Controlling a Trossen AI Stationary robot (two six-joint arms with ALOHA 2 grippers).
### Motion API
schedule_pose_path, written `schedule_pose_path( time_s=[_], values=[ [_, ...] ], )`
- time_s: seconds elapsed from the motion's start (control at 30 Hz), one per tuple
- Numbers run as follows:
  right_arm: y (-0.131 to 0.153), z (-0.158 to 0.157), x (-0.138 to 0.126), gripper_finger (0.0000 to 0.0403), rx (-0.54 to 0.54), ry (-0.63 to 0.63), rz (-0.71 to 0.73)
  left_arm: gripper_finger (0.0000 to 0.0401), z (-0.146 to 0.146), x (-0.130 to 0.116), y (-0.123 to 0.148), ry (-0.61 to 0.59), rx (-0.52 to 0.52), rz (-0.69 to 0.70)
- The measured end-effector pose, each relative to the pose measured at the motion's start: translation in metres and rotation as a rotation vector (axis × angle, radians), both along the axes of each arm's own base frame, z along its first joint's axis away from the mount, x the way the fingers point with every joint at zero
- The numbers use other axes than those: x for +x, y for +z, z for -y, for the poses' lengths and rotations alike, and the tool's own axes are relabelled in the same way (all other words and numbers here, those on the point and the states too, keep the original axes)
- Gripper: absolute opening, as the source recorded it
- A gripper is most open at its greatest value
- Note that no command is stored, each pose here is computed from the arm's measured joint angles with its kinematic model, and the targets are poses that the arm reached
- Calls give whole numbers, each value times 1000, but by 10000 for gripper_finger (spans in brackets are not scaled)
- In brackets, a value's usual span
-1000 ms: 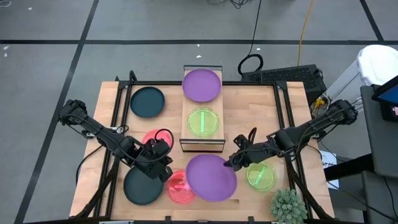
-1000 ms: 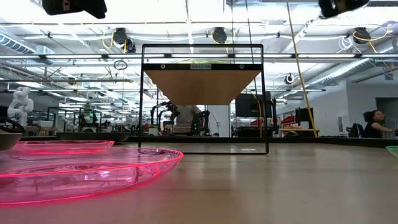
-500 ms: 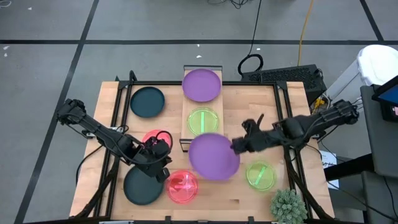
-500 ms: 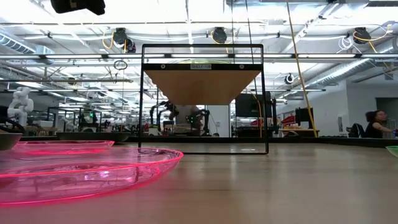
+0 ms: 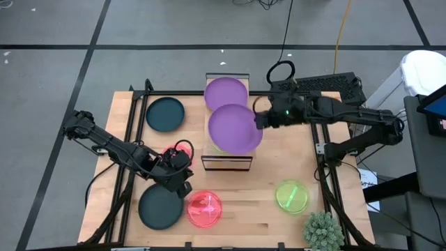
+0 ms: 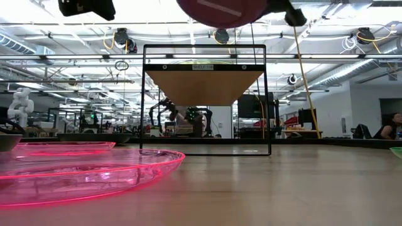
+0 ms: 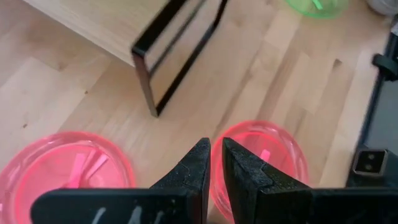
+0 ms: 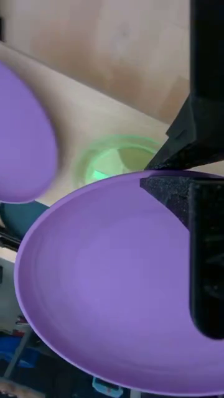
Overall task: Place and stack plates onto a shelf
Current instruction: Stack the purple plate on top of the other purple plate on the shelf
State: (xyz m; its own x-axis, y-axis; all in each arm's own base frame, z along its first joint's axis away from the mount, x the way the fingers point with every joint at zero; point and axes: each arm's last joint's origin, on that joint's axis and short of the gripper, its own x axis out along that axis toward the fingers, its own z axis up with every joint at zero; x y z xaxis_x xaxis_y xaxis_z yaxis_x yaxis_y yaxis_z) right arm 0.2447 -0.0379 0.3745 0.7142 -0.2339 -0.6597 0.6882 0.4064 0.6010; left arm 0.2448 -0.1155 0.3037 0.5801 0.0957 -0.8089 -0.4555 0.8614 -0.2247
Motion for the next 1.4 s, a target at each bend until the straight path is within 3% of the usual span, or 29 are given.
schedule_pose_path(
  time_s=[0.27, 0.6, 1.0, 1.2, 1.4],
  values=[
    [2, 54, -1, 0, -142, -72, 14, 47, -13, 6, 2, 52, 0, 17],
    [-8, 101, 10, 0, -260, -53, 16, 47, -25, 12, 2, -101, 142, 2],
    [-33, 142, 37, 0, -172, -200, 111, 47, -33, 15, 2, -60, 135, 0],
    [-53, 149, 44, 0, -83, -250, 52, 47, -35, 14, 3, -37, 118, 6],
    [-67, 157, 48, 0, -70, -288, 2, 47, -36, 13, 5, -38, 123, 11]
  ],
)
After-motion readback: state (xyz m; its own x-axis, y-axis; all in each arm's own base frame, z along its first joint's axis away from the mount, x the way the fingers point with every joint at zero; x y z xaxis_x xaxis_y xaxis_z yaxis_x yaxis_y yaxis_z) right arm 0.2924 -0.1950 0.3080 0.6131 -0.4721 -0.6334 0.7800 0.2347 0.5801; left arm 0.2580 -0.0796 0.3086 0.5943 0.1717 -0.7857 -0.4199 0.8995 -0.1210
